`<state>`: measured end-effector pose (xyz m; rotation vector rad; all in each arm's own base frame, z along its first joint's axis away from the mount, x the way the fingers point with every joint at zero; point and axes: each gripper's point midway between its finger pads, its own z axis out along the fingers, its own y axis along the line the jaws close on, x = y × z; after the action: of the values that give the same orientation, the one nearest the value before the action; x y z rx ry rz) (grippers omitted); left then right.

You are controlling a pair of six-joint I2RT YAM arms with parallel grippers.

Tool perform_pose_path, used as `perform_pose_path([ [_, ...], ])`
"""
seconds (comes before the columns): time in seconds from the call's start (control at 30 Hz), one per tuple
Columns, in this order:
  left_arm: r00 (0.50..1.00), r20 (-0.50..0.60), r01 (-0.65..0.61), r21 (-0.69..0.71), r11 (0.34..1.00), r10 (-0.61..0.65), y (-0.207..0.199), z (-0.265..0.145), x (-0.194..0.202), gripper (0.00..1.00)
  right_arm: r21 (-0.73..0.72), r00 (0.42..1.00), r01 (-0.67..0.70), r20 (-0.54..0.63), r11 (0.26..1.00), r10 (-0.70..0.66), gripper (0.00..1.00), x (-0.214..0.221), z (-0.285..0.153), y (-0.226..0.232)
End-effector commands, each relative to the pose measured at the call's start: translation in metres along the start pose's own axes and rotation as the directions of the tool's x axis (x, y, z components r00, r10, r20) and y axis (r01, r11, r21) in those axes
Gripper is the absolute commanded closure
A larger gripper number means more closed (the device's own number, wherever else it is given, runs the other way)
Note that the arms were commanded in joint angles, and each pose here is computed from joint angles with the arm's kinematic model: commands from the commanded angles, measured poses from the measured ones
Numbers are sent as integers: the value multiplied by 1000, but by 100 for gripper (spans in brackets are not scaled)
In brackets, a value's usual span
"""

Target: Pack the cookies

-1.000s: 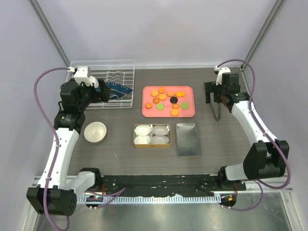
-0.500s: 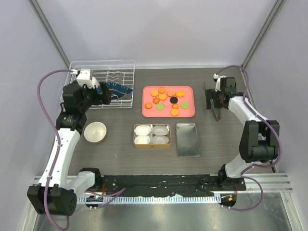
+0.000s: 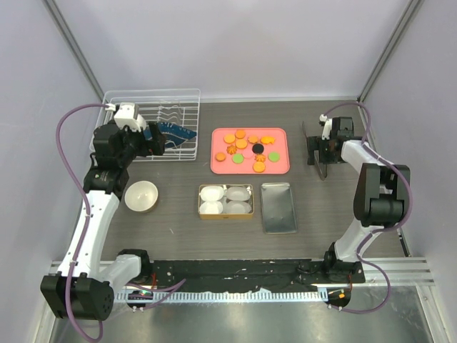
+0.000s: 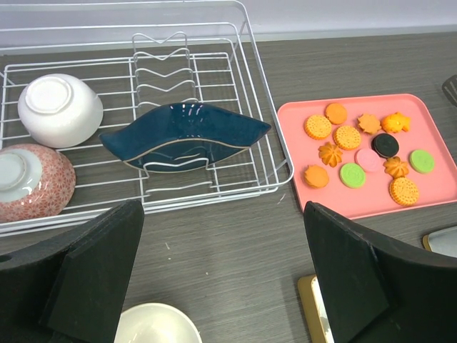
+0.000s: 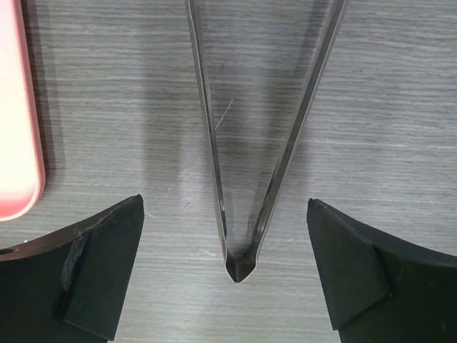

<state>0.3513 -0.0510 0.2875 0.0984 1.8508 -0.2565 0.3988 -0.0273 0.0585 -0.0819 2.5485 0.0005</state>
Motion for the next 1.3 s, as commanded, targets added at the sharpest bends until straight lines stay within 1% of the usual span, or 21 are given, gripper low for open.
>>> perform_pose_path([
  [0.0,998,57,-21,13,1000,20,-1,2,-14,0,-13,998,10,59,1000,-9,0,-24,6,-6],
  [0.33,997,70,-31,29,999,29,-4,0,-13,0,-26,1000,7,31,1000,-7,1,-21,30,-9],
  [0.47,997,69,-29,24,999,27,-3,0,-14,0,-36,1000,7,26,999,-6,5,-23,36,-9],
  [0.67,998,64,-28,24,999,26,-2,2,-12,0,-32,1000,19,21,999,-18,6,-24,44,-11],
  [0.83,998,57,-28,21,999,26,-1,4,-10,0,-29,1000,22,17,999,-21,10,-26,50,-13],
  [0.93,998,60,-31,18,999,30,-1,5,-11,0,-32,1000,24,9,999,-24,15,-24,54,-13],
  [1.03,998,57,-30,14,999,29,0,5,-9,0,-35,1000,17,2,999,-17,26,-23,57,-12],
  [1.07,998,57,-32,13,999,31,0,5,-9,0,-34,1000,16,3,999,-16,32,-23,57,-12],
  [1.23,998,62,-34,8,999,33,1,3,-10,0,-16,1000,14,14,1000,-14,40,-26,49,-15],
  [1.27,997,67,-36,7,999,35,1,2,-11,0,-13,1000,8,18,1000,-8,45,-28,47,-15],
])
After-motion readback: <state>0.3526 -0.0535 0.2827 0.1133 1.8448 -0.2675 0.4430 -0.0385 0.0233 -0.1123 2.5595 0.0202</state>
